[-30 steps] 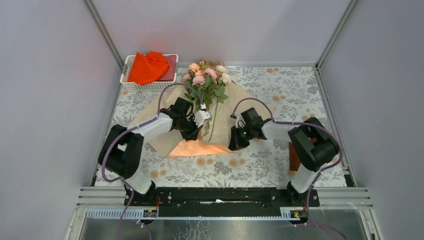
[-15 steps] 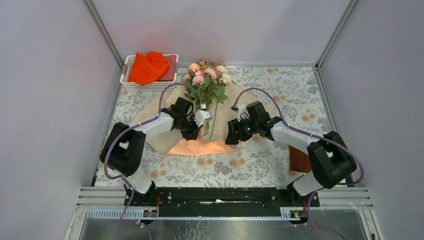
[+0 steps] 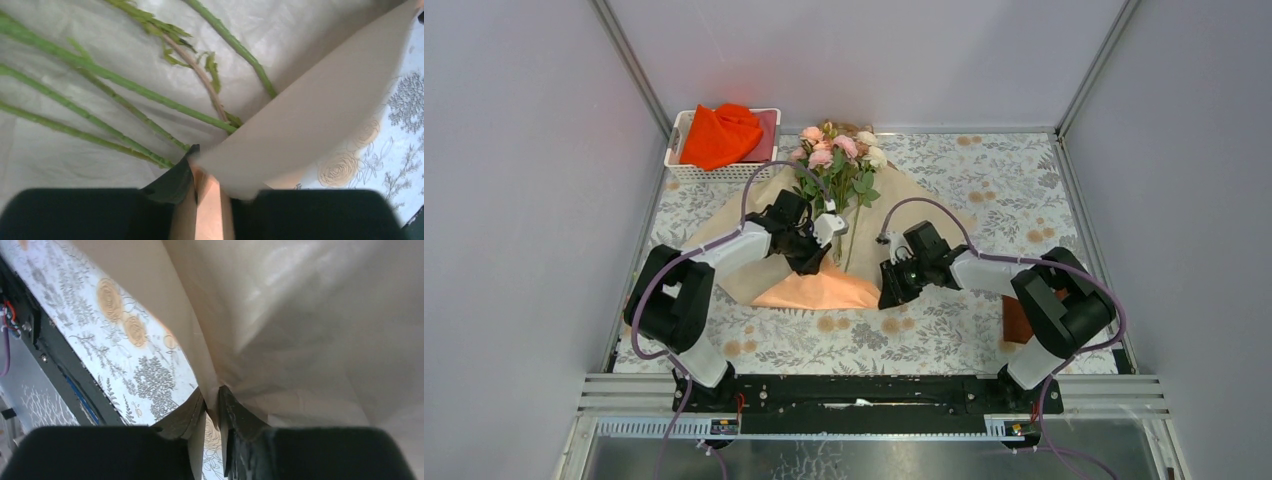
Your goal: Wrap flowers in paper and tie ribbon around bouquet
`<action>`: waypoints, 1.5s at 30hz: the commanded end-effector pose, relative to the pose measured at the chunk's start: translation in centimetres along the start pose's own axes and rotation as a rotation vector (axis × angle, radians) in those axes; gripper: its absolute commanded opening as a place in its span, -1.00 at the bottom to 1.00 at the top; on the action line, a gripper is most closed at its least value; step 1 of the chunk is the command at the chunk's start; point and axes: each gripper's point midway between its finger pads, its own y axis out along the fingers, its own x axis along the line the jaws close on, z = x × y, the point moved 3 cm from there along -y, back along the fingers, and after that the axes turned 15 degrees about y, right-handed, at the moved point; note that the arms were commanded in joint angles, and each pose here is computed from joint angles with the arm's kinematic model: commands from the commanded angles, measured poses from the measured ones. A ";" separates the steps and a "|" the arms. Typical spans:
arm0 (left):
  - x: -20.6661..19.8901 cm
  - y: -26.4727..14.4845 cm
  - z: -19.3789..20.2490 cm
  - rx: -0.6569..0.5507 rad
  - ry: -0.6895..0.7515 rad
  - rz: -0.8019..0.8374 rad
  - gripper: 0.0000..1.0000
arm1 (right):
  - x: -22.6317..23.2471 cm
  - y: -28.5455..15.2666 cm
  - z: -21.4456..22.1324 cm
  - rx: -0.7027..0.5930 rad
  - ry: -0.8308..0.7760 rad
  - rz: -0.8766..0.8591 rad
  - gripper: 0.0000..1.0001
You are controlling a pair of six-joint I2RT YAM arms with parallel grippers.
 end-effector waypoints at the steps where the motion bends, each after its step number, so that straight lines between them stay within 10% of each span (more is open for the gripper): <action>1: 3.8 -1.4 -1.8 -0.025 -0.027 -0.191 -0.31 | -1.5 0.7 0.9 0.001 0.145 0.068 -0.61; 10: 4.9 -5.4 -2.3 0.058 -0.095 -0.360 0.30 | -2.2 0.8 -0.4 -0.058 0.343 0.110 -0.74; 19: -7.0 -5.3 -2.4 0.062 0.221 -0.016 0.20 | -2.1 0.6 -0.4 -0.044 0.381 0.132 -0.67; 45: -5.6 0.4 7.9 0.364 0.281 -0.103 0.10 | -7.6 -4.6 0.6 -0.052 0.375 0.446 -0.50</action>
